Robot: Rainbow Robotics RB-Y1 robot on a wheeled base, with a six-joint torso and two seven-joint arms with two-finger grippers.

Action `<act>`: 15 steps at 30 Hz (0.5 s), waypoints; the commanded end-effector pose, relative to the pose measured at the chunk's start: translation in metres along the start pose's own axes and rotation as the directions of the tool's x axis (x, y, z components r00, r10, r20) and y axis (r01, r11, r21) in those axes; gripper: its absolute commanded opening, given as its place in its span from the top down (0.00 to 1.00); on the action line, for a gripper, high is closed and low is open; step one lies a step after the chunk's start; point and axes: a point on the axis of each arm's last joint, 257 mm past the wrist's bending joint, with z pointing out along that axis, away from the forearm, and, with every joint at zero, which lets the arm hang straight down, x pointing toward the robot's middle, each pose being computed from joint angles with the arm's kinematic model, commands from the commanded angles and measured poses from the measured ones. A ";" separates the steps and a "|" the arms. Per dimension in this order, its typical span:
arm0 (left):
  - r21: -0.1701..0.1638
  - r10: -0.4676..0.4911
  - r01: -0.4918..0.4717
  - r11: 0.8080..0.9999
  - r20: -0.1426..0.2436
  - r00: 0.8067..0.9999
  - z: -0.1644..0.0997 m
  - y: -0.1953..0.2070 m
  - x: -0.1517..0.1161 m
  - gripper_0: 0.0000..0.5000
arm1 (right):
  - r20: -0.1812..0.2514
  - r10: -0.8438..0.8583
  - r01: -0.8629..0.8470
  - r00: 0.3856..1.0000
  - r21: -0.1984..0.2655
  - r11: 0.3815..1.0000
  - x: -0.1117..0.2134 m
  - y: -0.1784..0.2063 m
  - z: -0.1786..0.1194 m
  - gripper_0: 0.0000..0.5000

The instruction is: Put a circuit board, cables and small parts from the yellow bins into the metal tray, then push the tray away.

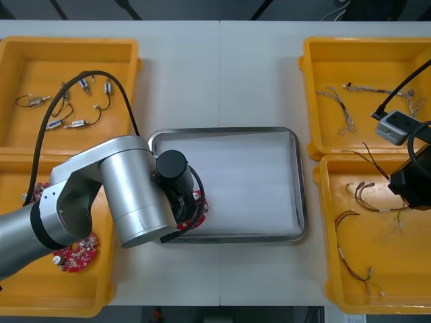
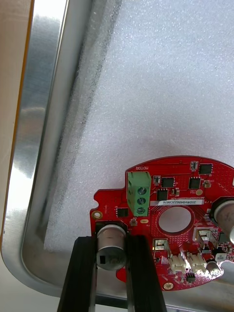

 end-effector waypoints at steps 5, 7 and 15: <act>0.030 -0.032 0.030 0.999 0.045 0.998 -0.008 -0.014 -0.011 0.38 | 0.010 -0.044 0.043 0.999 0.037 0.998 -0.007 -0.004 -0.011 1.00; 0.030 -0.034 0.032 0.999 0.051 0.998 -0.008 -0.013 -0.013 0.35 | 0.010 -0.044 0.043 0.999 0.037 0.998 -0.007 -0.004 -0.011 1.00; 0.030 -0.015 0.012 0.999 0.092 0.996 -0.019 -0.012 -0.027 0.17 | 0.010 -0.044 0.043 0.999 0.037 0.998 -0.007 -0.004 -0.011 1.00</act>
